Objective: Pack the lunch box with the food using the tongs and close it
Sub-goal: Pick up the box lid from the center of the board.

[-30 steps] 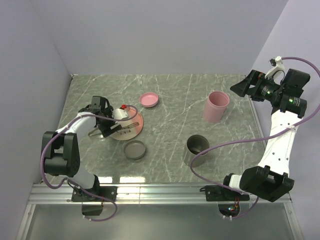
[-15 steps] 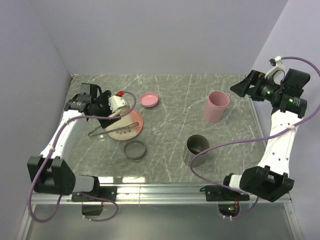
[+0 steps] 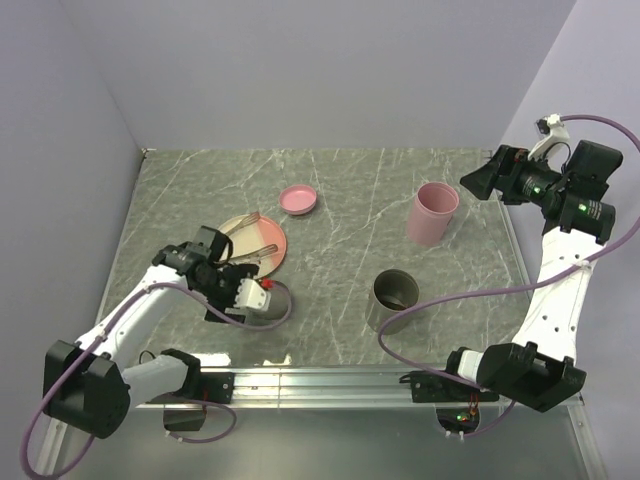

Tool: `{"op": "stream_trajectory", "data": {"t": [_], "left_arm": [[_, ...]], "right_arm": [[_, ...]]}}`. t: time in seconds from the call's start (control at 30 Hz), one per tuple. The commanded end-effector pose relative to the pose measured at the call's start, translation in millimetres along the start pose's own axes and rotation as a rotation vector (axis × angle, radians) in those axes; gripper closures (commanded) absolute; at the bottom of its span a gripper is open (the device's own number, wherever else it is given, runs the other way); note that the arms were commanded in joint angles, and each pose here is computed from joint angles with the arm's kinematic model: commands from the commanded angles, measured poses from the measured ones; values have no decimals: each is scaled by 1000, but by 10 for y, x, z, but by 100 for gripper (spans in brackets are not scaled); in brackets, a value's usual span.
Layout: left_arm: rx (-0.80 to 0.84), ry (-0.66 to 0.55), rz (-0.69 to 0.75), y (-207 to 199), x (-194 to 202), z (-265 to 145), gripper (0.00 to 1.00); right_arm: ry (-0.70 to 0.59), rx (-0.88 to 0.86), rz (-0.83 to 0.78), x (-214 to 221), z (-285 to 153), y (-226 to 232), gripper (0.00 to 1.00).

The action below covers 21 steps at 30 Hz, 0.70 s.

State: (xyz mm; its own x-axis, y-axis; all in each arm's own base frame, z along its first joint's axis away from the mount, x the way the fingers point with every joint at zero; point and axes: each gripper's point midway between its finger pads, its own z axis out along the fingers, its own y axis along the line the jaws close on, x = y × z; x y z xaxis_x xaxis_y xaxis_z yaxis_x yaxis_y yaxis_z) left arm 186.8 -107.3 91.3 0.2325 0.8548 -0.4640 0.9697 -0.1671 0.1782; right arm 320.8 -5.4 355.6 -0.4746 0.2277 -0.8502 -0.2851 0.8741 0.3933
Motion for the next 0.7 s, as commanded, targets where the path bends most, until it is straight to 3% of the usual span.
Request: {"op": "stream_trajectory", "data": {"t": [0.0, 0.17, 0.3, 0.6, 0.67], "left_arm": [[12, -48, 177, 52, -152, 141, 12], [95, -9, 264, -53, -175, 422, 19], [129, 29, 293, -127, -132, 600, 35], [140, 82, 273, -100, -90, 778, 58], [129, 89, 267, -83, -94, 789, 66]], "right_arm": [[-8, -24, -61, 33, -63, 109, 0], [9, -43, -76, 96, -81, 144, 0], [52, -57, -88, 194, -88, 144, 0], [94, -73, -97, 303, -84, 137, 0], [100, -75, -92, 333, -76, 130, 0]]}}
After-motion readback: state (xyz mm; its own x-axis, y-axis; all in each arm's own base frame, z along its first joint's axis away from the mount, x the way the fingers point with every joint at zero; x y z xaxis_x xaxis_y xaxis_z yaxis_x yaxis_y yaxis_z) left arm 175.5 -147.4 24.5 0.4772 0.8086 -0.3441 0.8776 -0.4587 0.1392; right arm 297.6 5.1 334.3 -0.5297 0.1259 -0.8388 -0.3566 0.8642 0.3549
